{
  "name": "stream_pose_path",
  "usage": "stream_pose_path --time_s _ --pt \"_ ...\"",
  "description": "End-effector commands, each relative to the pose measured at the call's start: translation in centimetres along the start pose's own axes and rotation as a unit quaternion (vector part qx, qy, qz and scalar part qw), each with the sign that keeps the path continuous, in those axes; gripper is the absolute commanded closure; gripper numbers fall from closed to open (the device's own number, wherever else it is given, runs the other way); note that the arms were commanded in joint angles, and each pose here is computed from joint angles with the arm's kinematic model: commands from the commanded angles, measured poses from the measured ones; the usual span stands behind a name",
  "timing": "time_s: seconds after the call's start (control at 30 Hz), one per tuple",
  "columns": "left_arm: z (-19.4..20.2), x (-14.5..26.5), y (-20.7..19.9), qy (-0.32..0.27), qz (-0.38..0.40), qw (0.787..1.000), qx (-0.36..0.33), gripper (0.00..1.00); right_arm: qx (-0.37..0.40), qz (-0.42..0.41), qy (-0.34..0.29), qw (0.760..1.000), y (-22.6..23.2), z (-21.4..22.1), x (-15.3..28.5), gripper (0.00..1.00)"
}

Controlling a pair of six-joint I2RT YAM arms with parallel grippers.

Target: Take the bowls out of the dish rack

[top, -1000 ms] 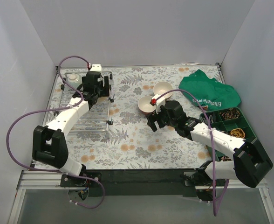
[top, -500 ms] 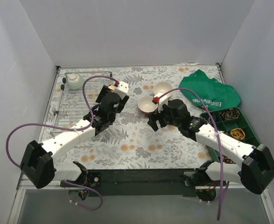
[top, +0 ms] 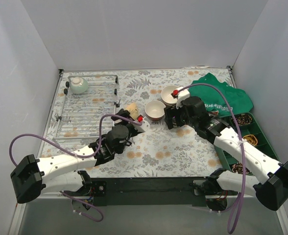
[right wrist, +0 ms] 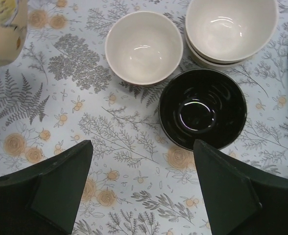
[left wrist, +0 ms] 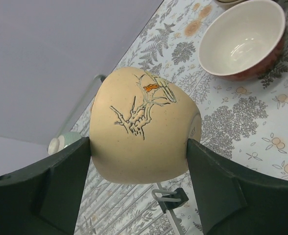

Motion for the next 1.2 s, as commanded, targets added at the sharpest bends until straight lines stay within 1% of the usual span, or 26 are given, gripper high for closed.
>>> stream_pose_path --time_s 0.0,0.03,0.07,0.1,0.17,0.2,0.27,0.33,0.43,0.5,0.53,0.57,0.63,0.67,0.73,0.77,0.83,0.87,1.03,1.17 --pt "-1.9 1.7 0.6 -0.076 -0.025 0.997 -0.014 0.87 -0.033 0.030 0.002 0.999 -1.5 -1.8 1.4 0.08" --pt "-2.1 2.1 -0.1 -0.091 -0.013 0.996 -0.021 0.88 -0.034 0.023 0.002 0.999 -1.5 -2.0 1.4 0.08" --pt "-1.5 2.4 -0.8 -0.099 0.000 0.994 -0.043 0.88 -0.026 0.005 0.006 1.000 -1.3 -2.2 1.5 0.08" --pt "-1.7 2.6 -1.1 -0.113 0.000 0.993 -0.043 0.88 -0.022 -0.008 0.001 1.000 -1.1 -2.8 1.5 0.08" --pt "-1.5 3.0 -2.4 -0.127 0.015 0.989 -0.071 0.92 -0.013 -0.036 0.000 0.999 -0.6 -3.5 1.6 0.08" --pt "-1.7 3.2 -2.6 -0.137 0.013 0.988 -0.069 0.92 -0.008 -0.040 0.000 0.999 -0.5 -4.1 1.7 0.08" --pt "-1.8 3.5 -3.6 -0.152 0.024 0.985 -0.079 0.93 -0.006 -0.075 0.006 0.997 0.2 -4.6 1.6 0.08" --pt "-1.7 3.9 -4.8 -0.167 0.034 0.981 -0.097 0.93 -0.003 -0.090 0.013 0.996 0.5 -5.1 1.3 0.08" --pt "-1.7 4.6 -5.7 -0.190 0.036 0.975 -0.107 0.93 0.009 -0.122 0.028 0.992 1.0 -5.4 0.6 0.09" --pt "-1.8 4.8 -6.1 -0.205 0.036 0.972 -0.106 0.93 0.023 -0.169 0.036 0.985 1.8 -5.2 0.2 0.10" --pt "-1.7 5.1 -6.5 -0.210 0.040 0.970 -0.113 0.93 0.046 -0.190 0.033 0.980 2.0 -5.1 0.2 0.11" --pt "-1.8 5.2 -6.5 -0.215 0.041 0.970 -0.110 0.93 0.056 -0.231 0.027 0.971 2.6 -5.0 0.1 0.11" --pt "-1.7 5.5 -6.8 -0.224 0.044 0.967 -0.112 0.94 0.080 -0.273 0.015 0.958 3.1 -4.7 0.0 0.11" --pt "-1.8 5.6 -6.9 -0.228 0.044 0.967 -0.110 0.94 0.102 -0.314 0.004 0.944 3.7 -4.4 0.0 0.11" --pt "-2.0 5.9 -7.0 -0.236 0.044 0.965 -0.106 0.94 0.120 -0.353 -0.002 0.928 4.2 -4.1 -0.1 0.11" --pt "-1.9 6.0 -7.1 -0.238 0.047 0.964 -0.107 0.94 0.134 -0.383 -0.013 0.914 4.6 -4.2 0.1 0.11" --pt "-2.0 6.1 -7.2 -0.244 0.049 0.963 -0.103 0.94 0.145 -0.409 -0.018 0.900 4.9 -4.2 0.1 0.11" --pt "-2.0 6.2 -7.2 -0.244 0.050 0.963 -0.099 0.94 0.151 -0.431 -0.023 0.889 5.2 -4.2 0.1 0.12" --pt "-2.2 6.5 -7.2 -0.256 0.048 0.961 -0.087 0.94 0.185 -0.446 -0.028 0.875 5.1 -3.3 -0.5 0.12" --pt "-2.3 6.7 -7.3 -0.261 0.051 0.960 -0.084 0.94 0.191 -0.480 -0.019 0.856 5.4 -2.4 -1.1 0.12"
Point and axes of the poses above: each gripper's point midway between its finger pads, its own x axis back along the fingers, its own y axis along the line the jaws close on, z = x × y, the point moved 8 cm from there along x, back along the fingers
